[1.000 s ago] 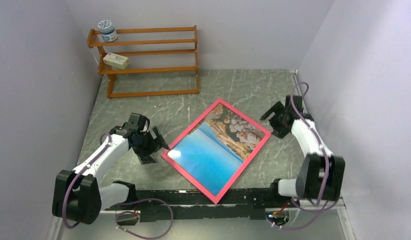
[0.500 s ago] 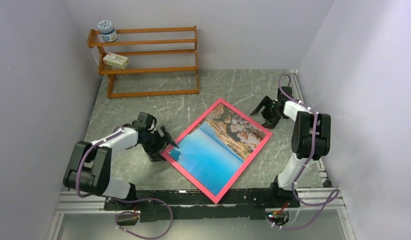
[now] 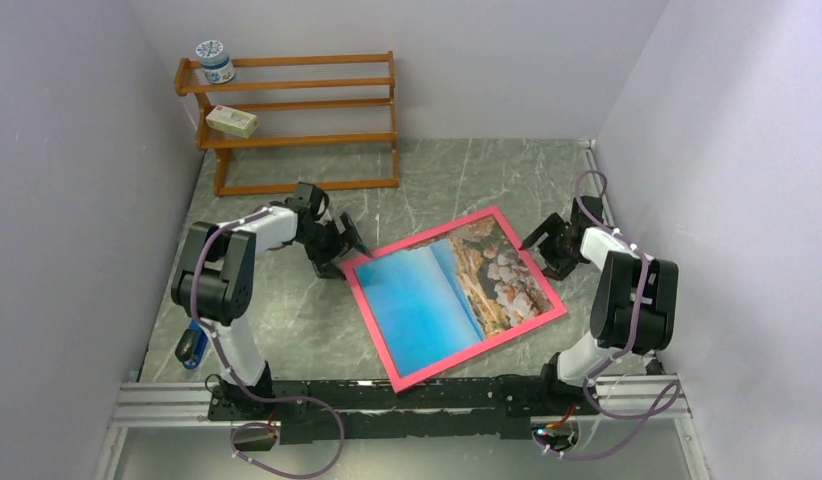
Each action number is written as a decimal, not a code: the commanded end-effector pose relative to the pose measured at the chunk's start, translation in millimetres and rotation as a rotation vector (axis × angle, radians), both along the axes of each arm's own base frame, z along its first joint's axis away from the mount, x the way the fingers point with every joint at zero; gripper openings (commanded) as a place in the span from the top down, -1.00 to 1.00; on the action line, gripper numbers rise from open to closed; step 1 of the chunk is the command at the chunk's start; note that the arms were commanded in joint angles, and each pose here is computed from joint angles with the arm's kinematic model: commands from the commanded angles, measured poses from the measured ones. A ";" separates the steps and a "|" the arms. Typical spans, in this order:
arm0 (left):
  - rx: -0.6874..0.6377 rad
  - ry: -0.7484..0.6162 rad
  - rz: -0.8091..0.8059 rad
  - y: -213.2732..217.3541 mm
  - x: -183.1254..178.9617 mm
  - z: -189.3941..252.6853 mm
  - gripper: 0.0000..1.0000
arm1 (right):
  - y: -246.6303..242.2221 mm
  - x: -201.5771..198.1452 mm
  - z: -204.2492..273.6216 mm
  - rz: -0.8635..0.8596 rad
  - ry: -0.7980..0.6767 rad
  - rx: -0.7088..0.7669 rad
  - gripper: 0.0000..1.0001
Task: Put the photo into the frame
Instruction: Adjust the photo frame at the center of the board.
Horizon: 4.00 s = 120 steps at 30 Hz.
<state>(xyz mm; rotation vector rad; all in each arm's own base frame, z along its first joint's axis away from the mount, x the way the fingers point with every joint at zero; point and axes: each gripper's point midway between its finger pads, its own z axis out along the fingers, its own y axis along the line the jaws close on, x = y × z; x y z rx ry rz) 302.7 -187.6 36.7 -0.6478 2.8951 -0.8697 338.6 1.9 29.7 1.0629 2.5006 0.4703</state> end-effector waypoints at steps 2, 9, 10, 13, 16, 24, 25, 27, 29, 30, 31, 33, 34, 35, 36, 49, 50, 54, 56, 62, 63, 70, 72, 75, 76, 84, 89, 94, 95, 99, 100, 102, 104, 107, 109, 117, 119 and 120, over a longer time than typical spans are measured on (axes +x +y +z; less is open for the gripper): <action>-0.128 -0.142 -0.050 -33.7 58.9 5.2 -0.85 | 13.4 -45.6 0.0 -0.030 0.097 0.049 -0.61; -0.243 -0.229 -0.031 -79.8 106.0 16.5 -0.80 | 22.7 -73.4 -5.6 -0.059 0.104 0.083 -0.61; -0.259 -0.248 -0.040 -87.5 110.9 19.2 -0.80 | 23.5 -74.8 -6.1 -0.057 0.102 0.086 -0.61; -0.290 -0.287 -0.077 -109.2 122.1 24.7 -0.79 | 23.6 -77.2 -7.4 -0.052 0.103 0.084 -0.61; -0.275 -0.320 -0.105 -123.2 129.3 23.5 -0.79 | 23.8 -81.5 -7.5 -0.053 0.106 0.081 -0.61; -0.115 -0.348 -0.079 -103.1 134.7 9.9 -0.83 | 21.7 -92.8 1.1 -0.083 0.096 0.060 -0.61; -0.089 -0.362 -0.077 -96.6 134.8 13.6 -0.85 | 21.3 -93.4 4.0 -0.087 0.089 0.056 -0.61; -0.073 -0.384 -0.070 -81.3 137.6 26.4 -0.88 | 21.3 -93.5 10.2 -0.104 0.073 0.058 -0.66; -0.104 -0.378 -0.070 -64.6 139.9 45.0 -0.88 | 24.0 -93.1 13.0 -0.105 0.070 0.076 -0.69; -0.111 -0.367 -0.069 -55.0 139.7 53.1 -0.88 | 28.2 -93.5 12.7 -0.094 0.075 0.097 -0.70; -0.111 -0.355 -0.074 -45.7 137.7 59.6 -0.88 | 32.8 -94.1 11.0 -0.080 0.083 0.123 -0.71; -0.067 -0.346 -0.096 -26.7 130.0 67.6 -0.88 | 43.3 -99.4 3.3 -0.058 0.120 0.182 -0.71; -0.029 -0.335 -0.113 -16.7 122.2 67.6 -0.88 | 48.1 -102.7 -0.4 -0.048 0.138 0.209 -0.71; 0.006 -0.330 -0.116 -7.4 116.0 68.8 -0.88 | 52.9 -106.8 -3.9 -0.037 0.154 0.235 -0.70; 0.035 -0.320 -0.115 0.9 109.1 69.2 -0.88 | 58.1 -110.9 -6.7 -0.024 0.167 0.259 -0.69; 0.281 -0.259 0.212 80.3 -1.3 70.4 -0.88 | 50.3 -120.4 14.6 0.095 0.187 -0.019 -0.67; 0.286 -0.247 0.244 83.7 -9.6 70.2 -0.88 | 39.5 -112.9 23.9 0.058 0.157 -0.077 -0.68; 0.219 -0.236 0.273 77.8 -31.2 65.7 -0.88 | 13.8 -72.5 61.2 -0.012 0.018 -0.210 -0.70; 0.168 -0.223 0.272 70.7 -39.5 59.5 -0.88 | 20.3 -46.7 73.1 0.043 -0.030 -0.191 -0.69; 0.006 -0.197 0.257 48.1 -58.6 44.9 -0.88 | 67.4 35.9 86.1 0.289 -0.102 -0.140 -0.63; -0.006 -0.186 0.261 46.8 -62.1 41.9 -0.88 | 74.5 52.8 93.9 0.312 -0.124 -0.158 -0.63; -0.064 -0.167 0.248 39.3 -72.2 22.9 -0.88 | 110.1 113.0 75.7 0.446 -0.170 -0.187 -0.62; -0.095 -0.162 0.242 34.5 -71.2 18.5 -0.88 | 113.7 122.0 62.7 0.477 -0.161 -0.206 -0.62; -0.121 -0.155 0.232 29.6 -68.1 11.4 -0.88 | 119.1 128.2 49.3 0.533 -0.158 -0.230 -0.62; -0.121 -0.156 0.229 29.1 -66.1 9.9 -0.88 | 120.6 127.2 44.6 0.554 -0.155 -0.229 -0.62; -0.090 -0.163 0.228 29.4 -45.7 10.7 -0.88 | 135.3 92.1 11.9 0.648 -0.085 -0.116 -0.63; 0.015 -0.151 0.255 43.1 -35.6 1.8 -0.86 | 145.0 62.0 13.7 0.646 -0.045 -0.016 -0.63; 0.087 -0.161 0.274 53.8 -27.2 -4.4 -0.85 | 151.2 28.2 14.5 0.632 0.007 0.064 -0.62; 0.099 -0.159 0.278 55.9 -26.8 -4.8 -0.85 | 150.1 20.8 13.8 0.631 0.018 0.066 -0.61; 0.111 -0.165 0.278 58.4 -26.2 -3.8 -0.86 | 146.6 -7.3 8.6 0.633 0.059 0.083 -0.61; 0.106 -0.172 0.272 57.7 -24.7 -3.1 -0.86 | 147.2 -17.5 4.3 0.639 0.077 0.098 -0.61; 0.083 -0.196 0.247 53.1 -18.7 0.4 -0.86 | 149.0 -29.5 1.4 0.643 0.088 0.126 -0.60; 0.047 -0.215 0.208 45.6 -12.4 4.9 -0.85 | 150.3 -39.8 -0.8 0.645 0.094 0.146 -0.60; -0.016 -0.243 0.164 33.3 -0.9 10.1 -0.86 | 152.9 -52.1 1.0 0.641 0.089 0.179 -0.59; -0.090 -0.267 0.141 21.0 9.7 17.1 -0.83 | 155.3 -57.9 3.1 0.633 0.078 0.200 -0.59; -0.165 -0.307 0.100 2.5 54.3 29.7 -0.81 | 175.1 -81.9 2.6 0.653 0.054 0.275 -0.59; -0.183 -0.314 0.091 -2.1 66.3 31.5 -0.80 | 183.4 -83.9 0.6 0.666 0.051 0.292 -0.58; -0.192 -0.318 0.087 -4.2 71.9 31.8 -0.79 | 187.1 -82.7 0.4 0.670 0.044 0.297 -0.58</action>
